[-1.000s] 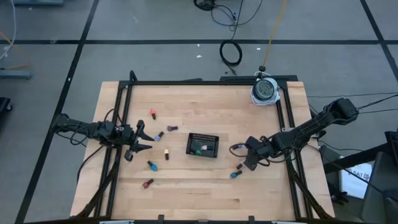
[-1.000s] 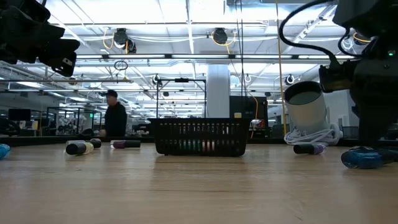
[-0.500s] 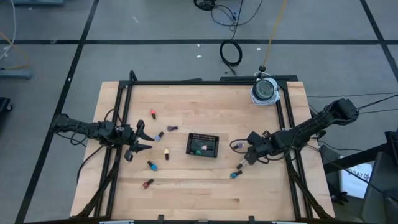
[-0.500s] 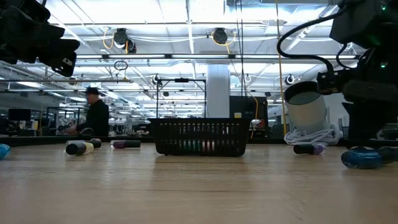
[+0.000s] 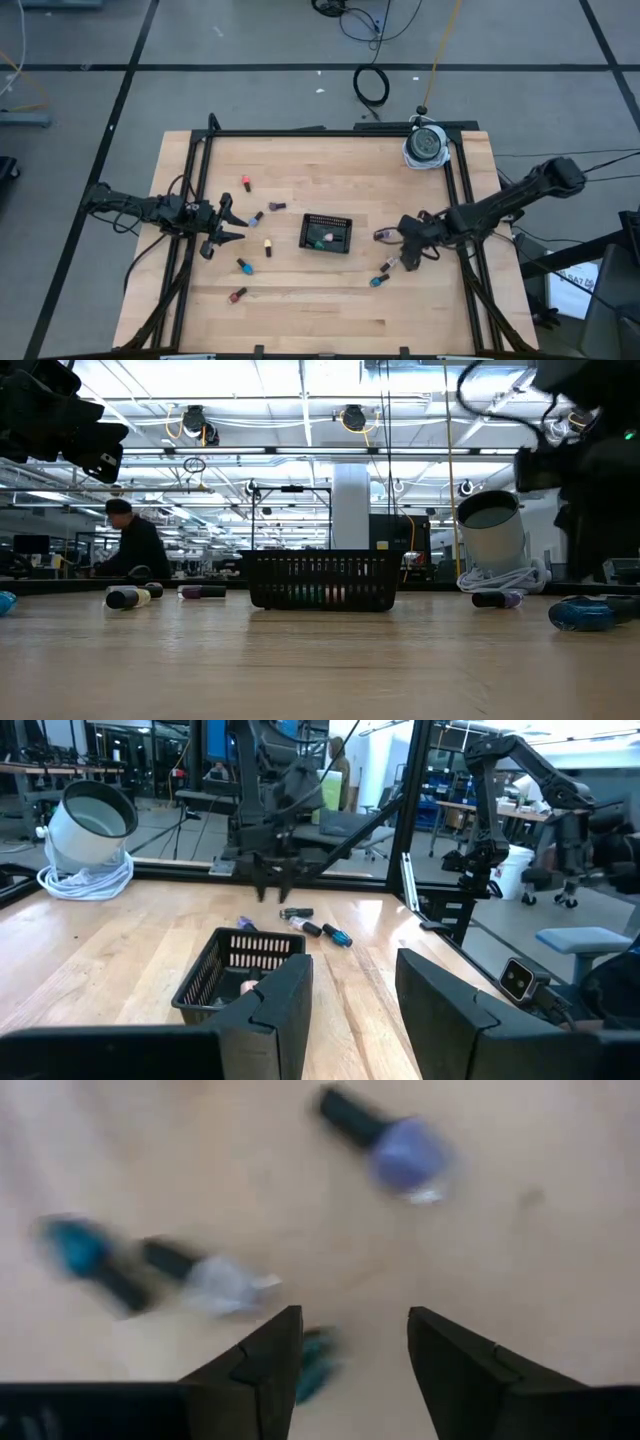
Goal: Pick & Place Nail Polish
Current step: Put the dark green nail polish into the black bin
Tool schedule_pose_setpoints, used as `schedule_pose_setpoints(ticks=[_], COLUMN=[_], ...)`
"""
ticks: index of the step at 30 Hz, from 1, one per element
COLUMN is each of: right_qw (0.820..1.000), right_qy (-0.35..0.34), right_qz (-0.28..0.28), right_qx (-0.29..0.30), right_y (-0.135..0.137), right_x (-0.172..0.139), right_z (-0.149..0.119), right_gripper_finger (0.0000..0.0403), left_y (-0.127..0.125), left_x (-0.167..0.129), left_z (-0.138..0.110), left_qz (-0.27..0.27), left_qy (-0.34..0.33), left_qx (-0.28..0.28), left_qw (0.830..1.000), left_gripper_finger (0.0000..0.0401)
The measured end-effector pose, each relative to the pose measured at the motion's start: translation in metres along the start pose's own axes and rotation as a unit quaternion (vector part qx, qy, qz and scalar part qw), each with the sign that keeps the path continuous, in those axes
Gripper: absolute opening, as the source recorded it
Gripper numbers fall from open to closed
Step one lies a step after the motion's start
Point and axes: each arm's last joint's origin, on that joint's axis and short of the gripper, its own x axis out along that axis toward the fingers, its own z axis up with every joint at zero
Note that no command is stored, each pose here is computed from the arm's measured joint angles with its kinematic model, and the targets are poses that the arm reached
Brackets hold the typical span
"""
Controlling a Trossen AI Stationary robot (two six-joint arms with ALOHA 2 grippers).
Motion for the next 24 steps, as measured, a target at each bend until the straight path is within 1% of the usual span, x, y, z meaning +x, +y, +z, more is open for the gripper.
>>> schedule_pose_setpoints(ticks=[7, 11, 15, 19, 24], right_qw=[0.997, 0.993, 0.993, 0.995, 0.995], right_qy=[-0.002, 0.001, 0.025, 0.007, -0.003], right_qz=[0.076, 0.116, 0.113, 0.091, 0.082], right_qx=[0.034, 0.029, 0.014, -0.036, -0.055], right_y=[0.030, 0.046, 0.050, 0.049, 0.052], right_x=[0.000, 0.002, 0.005, 0.007, 0.003], right_z=[-0.018, -0.028, -0.037, -0.041, -0.039], right_gripper_finger=[0.0144, 0.0140, 0.0139, 0.0139, 0.0139], left_y=[0.000, 0.000, 0.000, 0.000, 0.000], left_x=[0.000, 0.000, 0.000, 0.000, 0.000], left_z=[0.000, 0.000, 0.000, 0.000, 0.000], left_qz=[0.000, 0.000, 0.000, 0.000, 0.000], left_qy=[0.000, 0.000, 0.000, 0.000, 0.000], left_qx=[0.000, 0.000, 0.000, 0.000, 0.000], left_qw=[1.000, 1.000, 1.000, 1.000, 1.000], left_gripper_finger=[0.0145, 0.0145, 0.0145, 0.0145, 0.0145])
